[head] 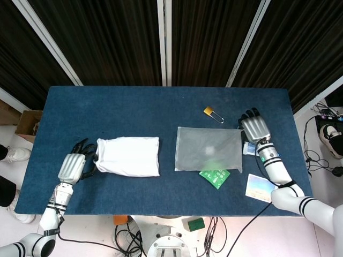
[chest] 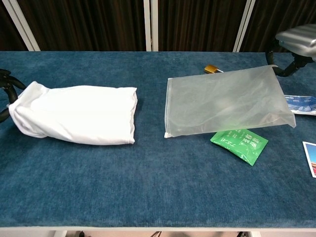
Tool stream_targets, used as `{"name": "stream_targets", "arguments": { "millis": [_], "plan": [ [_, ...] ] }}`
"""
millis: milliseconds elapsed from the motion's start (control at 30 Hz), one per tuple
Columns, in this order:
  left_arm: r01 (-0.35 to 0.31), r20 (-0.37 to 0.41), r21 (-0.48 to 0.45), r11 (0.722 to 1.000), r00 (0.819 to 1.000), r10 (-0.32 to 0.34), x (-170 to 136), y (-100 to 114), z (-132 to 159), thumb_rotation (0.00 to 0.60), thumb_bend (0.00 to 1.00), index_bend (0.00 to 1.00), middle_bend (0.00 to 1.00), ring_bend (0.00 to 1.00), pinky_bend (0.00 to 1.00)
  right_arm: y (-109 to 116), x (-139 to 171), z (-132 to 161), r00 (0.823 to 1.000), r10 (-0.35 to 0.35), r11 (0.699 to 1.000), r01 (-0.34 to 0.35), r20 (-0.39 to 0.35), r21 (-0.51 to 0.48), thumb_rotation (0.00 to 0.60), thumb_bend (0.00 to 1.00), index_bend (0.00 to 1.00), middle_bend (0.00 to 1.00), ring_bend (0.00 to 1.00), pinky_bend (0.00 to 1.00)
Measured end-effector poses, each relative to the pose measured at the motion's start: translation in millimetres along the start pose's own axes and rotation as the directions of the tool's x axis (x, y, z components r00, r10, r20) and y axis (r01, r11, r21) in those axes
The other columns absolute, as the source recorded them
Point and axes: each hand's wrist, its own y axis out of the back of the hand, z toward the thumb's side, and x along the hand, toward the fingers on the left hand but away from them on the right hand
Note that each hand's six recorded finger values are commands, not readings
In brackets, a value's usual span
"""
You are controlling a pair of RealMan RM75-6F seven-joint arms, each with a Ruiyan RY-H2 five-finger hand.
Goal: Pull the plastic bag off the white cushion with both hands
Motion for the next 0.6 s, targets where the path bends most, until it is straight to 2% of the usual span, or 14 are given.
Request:
{"name": "stream_targets", "arguments": {
  "millis": [33,67,133,300,433,600],
  "plan": [
    [0.003,-0.001,0.000,1.000,1.000,-0.003,-1.1,0.8,0.6,0.600,0.26,0.22,0.13,0.02,0.12,-2.1,2.1,2.1,1.000,0.016,1.000,-0.016,-0.002,-0.005,0.600,0.26,0.04,0.13,0.02,0.03],
    [0.004,-0.002,-0.002,1.000,1.000,-0.004,-1.9,1.7,1.2,0.600,0.25,0.20,0.12,0.02,0.12,-3.1,4.2,3.9,1.000,0.028,1.000,-0.028,-0.004,-0.010,0.600,0.22,0.00,0.10,0.00,0.01],
    [0.004,-0.007,-0.006,1.000,1.000,-0.004,-4.3,6.3,1.0,0.600,0.22,0.19,0.11,0.02,0.12,-3.3,10.2,8.2,0.999,0.052,0.998,-0.052,-0.010,-0.027,0.600,0.21,0.00,0.07,0.00,0.00],
    [-0.010,-0.041,0.011,1.000,0.999,0.010,-11.5,31.3,-11.0,0.600,0.20,0.19,0.11,0.02,0.12,10.9,32.3,10.0,0.997,0.066,0.993,-0.068,-0.028,-0.093,0.600,0.24,0.00,0.10,0.00,0.03],
    [-0.047,-0.096,0.065,0.997,0.994,0.053,-25.5,66.5,-30.4,0.600,0.20,0.19,0.11,0.02,0.12,36.6,61.1,-17.7,1.000,0.011,0.989,-0.010,0.008,-0.150,0.600,0.26,0.00,0.18,0.04,0.09],
    [-0.091,-0.158,0.171,0.981,0.980,0.118,-57.7,103.4,-55.4,0.600,0.20,0.20,0.12,0.02,0.12,54.7,105.1,-51.7,0.994,-0.083,0.973,0.095,0.064,-0.211,0.600,0.29,0.09,0.23,0.08,0.13]
  ]
}}
